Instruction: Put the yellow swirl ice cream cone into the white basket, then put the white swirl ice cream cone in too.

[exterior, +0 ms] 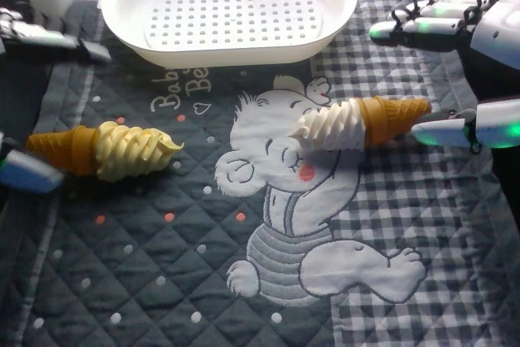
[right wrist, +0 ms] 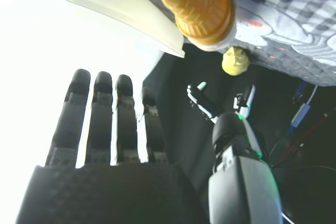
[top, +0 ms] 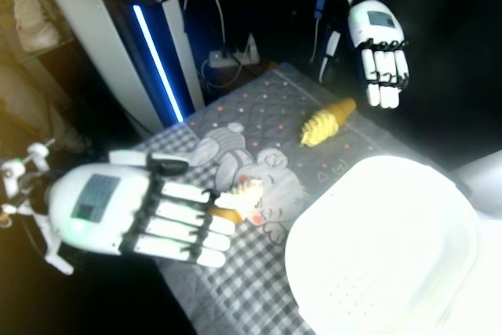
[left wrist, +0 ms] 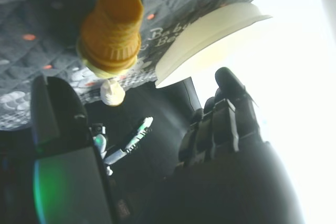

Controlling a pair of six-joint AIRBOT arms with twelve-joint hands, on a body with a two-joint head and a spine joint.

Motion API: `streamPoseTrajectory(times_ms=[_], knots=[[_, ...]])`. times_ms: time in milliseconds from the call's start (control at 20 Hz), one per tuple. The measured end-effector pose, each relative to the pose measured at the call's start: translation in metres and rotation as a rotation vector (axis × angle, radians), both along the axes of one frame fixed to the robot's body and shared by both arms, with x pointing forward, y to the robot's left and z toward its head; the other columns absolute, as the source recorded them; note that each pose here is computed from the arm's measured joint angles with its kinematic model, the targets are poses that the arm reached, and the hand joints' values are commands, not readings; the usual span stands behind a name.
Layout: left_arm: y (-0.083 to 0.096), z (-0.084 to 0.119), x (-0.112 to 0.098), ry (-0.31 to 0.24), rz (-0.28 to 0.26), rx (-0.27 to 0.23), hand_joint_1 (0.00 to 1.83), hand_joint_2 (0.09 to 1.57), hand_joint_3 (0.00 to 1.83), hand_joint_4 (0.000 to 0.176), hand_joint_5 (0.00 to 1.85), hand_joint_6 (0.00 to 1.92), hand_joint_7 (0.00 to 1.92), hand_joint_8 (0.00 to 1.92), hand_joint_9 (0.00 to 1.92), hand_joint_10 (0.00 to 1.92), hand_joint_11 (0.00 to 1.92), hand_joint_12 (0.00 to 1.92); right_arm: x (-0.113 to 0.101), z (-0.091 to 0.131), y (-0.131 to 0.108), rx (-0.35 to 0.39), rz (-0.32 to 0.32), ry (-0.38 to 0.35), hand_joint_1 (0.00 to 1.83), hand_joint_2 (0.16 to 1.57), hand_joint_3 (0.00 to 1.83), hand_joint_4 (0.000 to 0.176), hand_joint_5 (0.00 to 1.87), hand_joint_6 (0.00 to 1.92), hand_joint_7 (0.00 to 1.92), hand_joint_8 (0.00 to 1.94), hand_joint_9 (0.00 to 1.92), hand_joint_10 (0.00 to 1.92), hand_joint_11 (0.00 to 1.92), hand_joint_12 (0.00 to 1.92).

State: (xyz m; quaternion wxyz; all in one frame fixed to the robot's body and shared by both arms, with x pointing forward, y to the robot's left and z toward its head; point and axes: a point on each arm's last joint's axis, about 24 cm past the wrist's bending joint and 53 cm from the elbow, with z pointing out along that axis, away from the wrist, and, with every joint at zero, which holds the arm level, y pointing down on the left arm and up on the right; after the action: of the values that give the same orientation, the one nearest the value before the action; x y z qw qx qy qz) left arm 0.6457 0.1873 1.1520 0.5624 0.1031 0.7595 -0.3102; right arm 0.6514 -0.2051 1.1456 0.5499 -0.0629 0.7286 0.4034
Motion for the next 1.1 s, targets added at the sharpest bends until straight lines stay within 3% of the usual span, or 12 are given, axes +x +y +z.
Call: streamPoseTrajectory(times_ms=[150, 200, 250, 500, 600, 650, 750, 800, 850, 900, 1000, 1100], knots=[[-0.018, -0.013, 0.005, 0.009, -0.039, 0.053, 0.62, 0.80, 0.00, 0.131, 0.43, 0.01, 0.49, 0.01, 0.51, 0.01, 0.24, 0.68, 0.000, 0.000, -0.001, 0.000, -0.003, 0.002, 0.55, 1.12, 0.01, 0.040, 0.35, 0.00, 0.35, 0.01, 0.38, 0.01, 0.28, 0.38], [-0.024, -0.014, 0.007, 0.007, -0.051, 0.068, 0.59, 0.80, 0.00, 0.131, 0.43, 0.00, 0.48, 0.00, 0.51, 0.00, 0.26, 0.62, 0.000, 0.000, -0.001, 0.000, -0.003, 0.002, 0.53, 1.12, 0.01, 0.053, 0.33, 0.00, 0.34, 0.00, 0.38, 0.01, 0.27, 0.38], [-0.029, -0.015, 0.009, 0.002, -0.062, 0.082, 0.60, 0.81, 0.00, 0.114, 0.45, 0.00, 0.47, 0.00, 0.53, 0.00, 0.31, 0.57, 0.000, 0.000, -0.001, 0.000, -0.003, 0.002, 0.54, 1.12, 0.00, 0.062, 0.34, 0.00, 0.35, 0.00, 0.38, 0.01, 0.28, 0.38], [-0.052, -0.033, 0.028, 0.014, -0.087, 0.173, 0.85, 0.76, 0.00, 0.094, 0.51, 0.01, 0.61, 0.02, 0.65, 0.02, 0.41, 0.48, 0.000, 0.000, -0.001, 0.000, -0.003, 0.002, 0.53, 1.12, 0.00, 0.059, 0.35, 0.00, 0.35, 0.00, 0.38, 0.00, 0.29, 0.38], [-0.051, -0.045, 0.030, 0.045, -0.076, 0.199, 0.86, 0.83, 0.00, 0.105, 0.54, 0.00, 0.68, 0.00, 0.71, 0.01, 0.46, 0.45, 0.000, 0.000, -0.001, 0.000, -0.003, 0.002, 0.45, 1.12, 0.00, 0.082, 0.34, 0.00, 0.35, 0.00, 0.39, 0.01, 0.30, 0.39], [-0.048, -0.051, 0.031, 0.060, -0.068, 0.217, 0.85, 0.84, 0.00, 0.107, 0.56, 0.01, 0.71, 0.01, 0.75, 0.02, 0.50, 0.46, 0.000, 0.000, -0.001, 0.000, -0.004, 0.002, 0.45, 1.12, 0.00, 0.076, 0.34, 0.00, 0.35, 0.00, 0.39, 0.00, 0.29, 0.38], [-0.049, -0.055, 0.031, 0.067, -0.071, 0.233, 0.87, 0.85, 0.00, 0.061, 0.65, 0.01, 0.81, 0.02, 0.85, 0.03, 0.56, 0.53, 0.000, 0.000, -0.001, 0.000, -0.003, 0.002, 0.43, 1.13, 0.00, 0.080, 0.33, 0.00, 0.35, 0.00, 0.40, 0.01, 0.31, 0.39], [-0.050, -0.057, 0.030, 0.065, -0.079, 0.248, 0.92, 0.86, 0.00, 0.023, 0.81, 0.01, 0.99, 0.10, 1.03, 0.14, 0.64, 0.87, 0.000, 0.000, 0.000, 0.000, -0.003, 0.002, 0.43, 1.13, 0.00, 0.077, 0.33, 0.00, 0.34, 0.00, 0.40, 0.00, 0.31, 0.38], [-0.051, -0.060, 0.029, 0.066, -0.084, 0.267, 1.09, 0.88, 0.00, 0.000, 0.99, 0.04, 1.00, 0.62, 0.96, 0.89, 0.69, 1.36, 0.000, 0.000, 0.000, 0.000, -0.002, 0.002, 0.41, 1.14, 0.01, 0.070, 0.34, 0.00, 0.35, 0.00, 0.41, 0.01, 0.33, 0.39], [-0.051, -0.062, 0.028, 0.069, -0.086, 0.270, 1.25, 1.02, 0.01, 0.000, 1.16, 0.27, 1.05, 1.01, 0.93, 1.16, 0.74, 1.46, 0.000, 0.000, 0.000, 0.000, -0.002, 0.002, 0.42, 1.14, 0.00, 0.067, 0.34, 0.00, 0.36, 0.00, 0.42, 0.01, 0.34, 0.39], [-0.050, -0.063, 0.028, 0.073, -0.085, 0.271, 1.17, 1.11, 0.00, 0.000, 0.99, 0.94, 0.87, 1.26, 0.88, 1.48, 0.78, 1.65, 0.000, 0.000, -0.001, 0.000, -0.003, 0.002, 0.45, 1.14, 0.00, 0.065, 0.34, 0.00, 0.35, 0.00, 0.39, 0.00, 0.31, 0.36], [-0.051, -0.062, 0.028, 0.071, -0.086, 0.271, 1.16, 1.11, 0.00, 0.000, 0.98, 0.98, 0.86, 1.33, 0.90, 1.54, 0.78, 1.66, 0.000, 0.000, 0.000, 0.000, -0.003, 0.002, 0.47, 1.14, 0.00, 0.044, 0.35, 0.01, 0.35, 0.00, 0.39, 0.00, 0.31, 0.35]])
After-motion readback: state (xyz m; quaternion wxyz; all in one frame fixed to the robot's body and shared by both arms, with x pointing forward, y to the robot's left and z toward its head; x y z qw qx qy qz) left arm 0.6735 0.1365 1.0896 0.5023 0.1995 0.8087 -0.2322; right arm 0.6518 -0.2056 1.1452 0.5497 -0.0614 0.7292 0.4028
